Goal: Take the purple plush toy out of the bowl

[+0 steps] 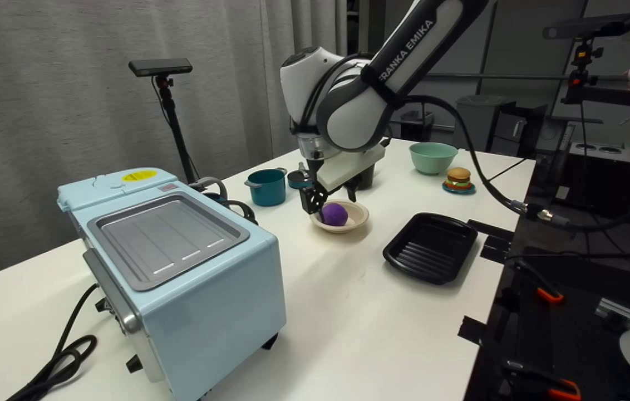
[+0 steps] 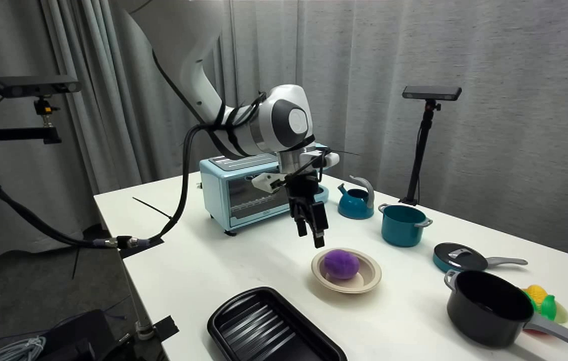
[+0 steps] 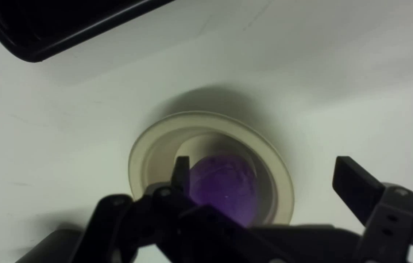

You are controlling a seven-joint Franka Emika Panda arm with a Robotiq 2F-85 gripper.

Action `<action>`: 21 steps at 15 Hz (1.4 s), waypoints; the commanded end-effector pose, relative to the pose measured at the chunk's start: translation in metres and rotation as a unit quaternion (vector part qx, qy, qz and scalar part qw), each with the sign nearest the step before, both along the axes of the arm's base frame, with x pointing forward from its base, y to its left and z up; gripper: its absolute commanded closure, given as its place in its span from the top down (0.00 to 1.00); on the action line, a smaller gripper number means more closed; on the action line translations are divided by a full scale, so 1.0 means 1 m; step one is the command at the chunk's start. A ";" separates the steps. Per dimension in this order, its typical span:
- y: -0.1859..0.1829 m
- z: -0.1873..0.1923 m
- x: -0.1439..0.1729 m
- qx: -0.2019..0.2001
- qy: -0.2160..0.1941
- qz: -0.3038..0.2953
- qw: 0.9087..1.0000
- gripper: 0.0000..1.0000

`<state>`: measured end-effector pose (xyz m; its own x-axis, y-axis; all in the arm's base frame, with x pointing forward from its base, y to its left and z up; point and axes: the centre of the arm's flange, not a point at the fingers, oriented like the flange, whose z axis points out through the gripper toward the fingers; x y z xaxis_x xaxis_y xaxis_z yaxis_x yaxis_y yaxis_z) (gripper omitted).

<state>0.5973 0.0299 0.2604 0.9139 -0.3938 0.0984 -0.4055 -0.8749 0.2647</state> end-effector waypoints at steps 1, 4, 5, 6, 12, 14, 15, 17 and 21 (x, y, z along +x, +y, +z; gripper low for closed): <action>-0.017 -0.012 0.016 -0.028 -0.012 -0.024 0.999 1.00; -0.032 -0.021 0.021 -0.042 -0.020 -0.037 0.998 1.00; -0.037 -0.026 0.024 -0.047 -0.024 -0.042 0.998 1.00; -0.041 -0.030 0.027 -0.051 -0.028 -0.046 0.997 1.00; -0.050 -0.065 0.035 -0.055 -0.041 -0.071 0.995 0.73; -0.049 -0.070 0.036 -0.056 -0.042 -0.072 0.995 0.60; -0.048 -0.069 0.038 -0.056 -0.043 -0.073 0.995 0.52; -0.046 -0.060 0.043 -0.055 -0.050 -0.072 0.995 0.36; -0.038 -0.020 0.058 -0.046 -0.082 -0.066 0.993 0.11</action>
